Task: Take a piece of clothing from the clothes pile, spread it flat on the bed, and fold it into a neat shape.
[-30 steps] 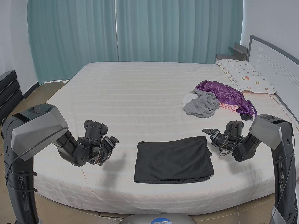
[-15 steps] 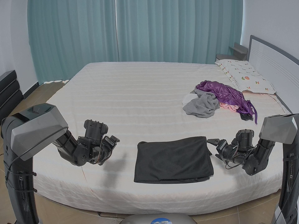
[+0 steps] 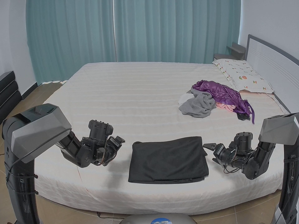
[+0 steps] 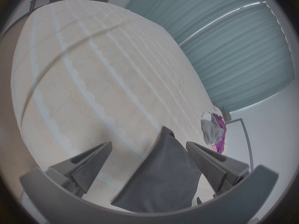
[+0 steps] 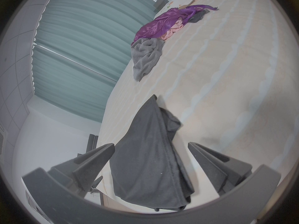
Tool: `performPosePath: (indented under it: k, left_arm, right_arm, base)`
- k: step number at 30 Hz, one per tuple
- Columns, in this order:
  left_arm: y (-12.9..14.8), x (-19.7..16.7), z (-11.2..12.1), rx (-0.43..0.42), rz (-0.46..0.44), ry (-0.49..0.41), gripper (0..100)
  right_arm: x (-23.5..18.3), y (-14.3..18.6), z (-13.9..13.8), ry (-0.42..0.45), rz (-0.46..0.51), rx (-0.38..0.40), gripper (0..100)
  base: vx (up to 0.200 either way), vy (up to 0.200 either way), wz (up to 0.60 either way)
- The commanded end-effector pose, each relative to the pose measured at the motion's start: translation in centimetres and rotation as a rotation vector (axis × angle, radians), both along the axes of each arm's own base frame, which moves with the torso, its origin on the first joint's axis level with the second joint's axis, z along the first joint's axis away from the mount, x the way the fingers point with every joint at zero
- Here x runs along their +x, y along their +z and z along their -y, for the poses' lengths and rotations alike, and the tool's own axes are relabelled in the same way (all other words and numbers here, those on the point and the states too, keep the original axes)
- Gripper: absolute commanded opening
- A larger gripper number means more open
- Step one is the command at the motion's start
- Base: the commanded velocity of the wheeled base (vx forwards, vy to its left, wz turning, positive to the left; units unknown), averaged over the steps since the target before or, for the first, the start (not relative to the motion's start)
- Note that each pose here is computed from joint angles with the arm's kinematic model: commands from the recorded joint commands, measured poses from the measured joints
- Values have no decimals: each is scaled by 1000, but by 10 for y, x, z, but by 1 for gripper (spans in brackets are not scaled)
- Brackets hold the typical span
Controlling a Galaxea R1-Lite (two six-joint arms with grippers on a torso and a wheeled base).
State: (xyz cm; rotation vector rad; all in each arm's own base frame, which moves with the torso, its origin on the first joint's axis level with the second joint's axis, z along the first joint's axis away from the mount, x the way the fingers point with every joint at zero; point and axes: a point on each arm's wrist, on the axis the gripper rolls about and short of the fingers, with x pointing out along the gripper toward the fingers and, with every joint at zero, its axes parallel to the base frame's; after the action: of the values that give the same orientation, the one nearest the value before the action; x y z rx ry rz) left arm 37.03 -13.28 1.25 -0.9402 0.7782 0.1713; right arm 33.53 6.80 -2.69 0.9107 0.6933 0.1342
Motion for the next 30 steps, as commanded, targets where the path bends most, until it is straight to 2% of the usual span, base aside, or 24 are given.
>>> performPosePath:
  k: [1,6,12,14,18,26,30]
  left_arm:
    - [-1,-1,3,2,-1,-8,100]
    - [0,0,3,-7,1,0,100]
    - [0,1,4,1,5,-10,100]
    - [-1,3,8,12,11,-29,100]
    - [-15,11,14,121,27,-116,100]
    - [-30,30,32,197,68,-208,100]
    - [-47,32,51,279,79,-256,100]
  right_arm:
    - [-1,-3,-2,7,-9,-3,100]
    - [-1,-5,-2,9,-13,-5,100]
    - [-1,-5,-4,12,-11,-5,100]
    - [0,-5,-4,12,-10,-5,100]
    - [-1,-5,-5,13,-11,-6,100]
    - [0,-7,-6,15,-11,-9,100]
    - [0,-8,-6,15,-13,-9,100]
  base:
    - [0,0,0]
    - [0,0,0]
    - [200,0,0]
    - [0,0,0]
    - [0,0,0]
    - [0,0,0]
    - [0,0,0]
